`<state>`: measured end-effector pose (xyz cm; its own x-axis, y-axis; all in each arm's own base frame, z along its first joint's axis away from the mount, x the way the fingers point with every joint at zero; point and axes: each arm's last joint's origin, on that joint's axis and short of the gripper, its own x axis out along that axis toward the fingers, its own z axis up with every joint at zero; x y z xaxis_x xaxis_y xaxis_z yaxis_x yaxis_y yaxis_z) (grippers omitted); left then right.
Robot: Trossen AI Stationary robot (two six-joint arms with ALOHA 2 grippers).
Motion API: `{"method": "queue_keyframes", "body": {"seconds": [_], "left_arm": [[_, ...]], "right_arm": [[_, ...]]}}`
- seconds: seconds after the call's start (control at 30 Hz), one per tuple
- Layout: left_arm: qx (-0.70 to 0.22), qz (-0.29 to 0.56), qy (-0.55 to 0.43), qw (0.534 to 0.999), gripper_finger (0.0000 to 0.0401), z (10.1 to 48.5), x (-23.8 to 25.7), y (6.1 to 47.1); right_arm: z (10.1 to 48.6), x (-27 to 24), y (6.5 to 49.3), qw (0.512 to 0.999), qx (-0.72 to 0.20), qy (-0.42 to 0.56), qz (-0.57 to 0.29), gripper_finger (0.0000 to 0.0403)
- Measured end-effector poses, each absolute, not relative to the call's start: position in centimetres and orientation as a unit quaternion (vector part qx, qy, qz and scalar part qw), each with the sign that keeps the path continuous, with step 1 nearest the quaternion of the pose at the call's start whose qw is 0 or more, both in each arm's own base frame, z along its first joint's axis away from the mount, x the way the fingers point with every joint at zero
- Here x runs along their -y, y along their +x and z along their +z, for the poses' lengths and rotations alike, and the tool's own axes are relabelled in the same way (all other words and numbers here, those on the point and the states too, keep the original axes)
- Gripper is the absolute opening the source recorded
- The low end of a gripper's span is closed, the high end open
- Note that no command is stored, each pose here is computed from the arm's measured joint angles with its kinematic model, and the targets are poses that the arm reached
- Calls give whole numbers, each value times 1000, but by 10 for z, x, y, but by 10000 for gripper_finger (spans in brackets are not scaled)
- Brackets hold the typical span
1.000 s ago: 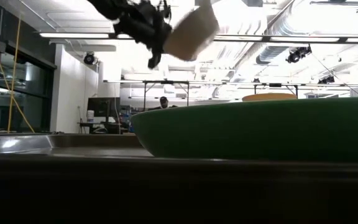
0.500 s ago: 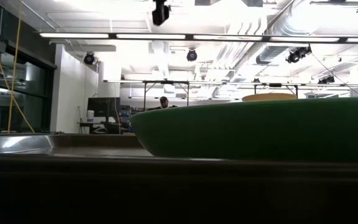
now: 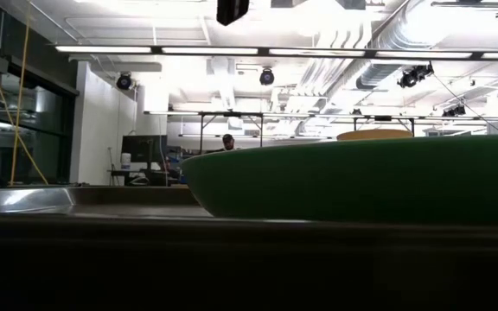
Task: Set up tray
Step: Put the gray bowl on the green plate to the bottom of the orange mug
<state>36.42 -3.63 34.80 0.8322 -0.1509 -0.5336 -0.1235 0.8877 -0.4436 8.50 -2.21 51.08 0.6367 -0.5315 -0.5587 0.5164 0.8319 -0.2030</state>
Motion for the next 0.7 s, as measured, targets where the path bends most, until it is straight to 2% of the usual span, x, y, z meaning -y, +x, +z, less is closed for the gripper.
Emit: {"method": "queue_keyframes", "body": {"seconds": [0.2, 0.37, 0.43, 0.7], "left_arm": [[-378, 58, -239, 893, 17, 304, 46, 379], [-409, 70, -250, 875, 17, 275, 50, 396], [-454, 75, -245, 853, 17, 264, 51, 400], [-523, 23, -184, 832, 17, 267, 60, 446]], "right_arm": [[511, 22, 85, 903, -312, -15, -296, 191], [511, 23, 85, 901, -311, -16, -301, 191], [511, 23, 85, 901, -311, -16, -301, 191], [511, 23, 86, 900, -313, -18, -303, 191]]}}
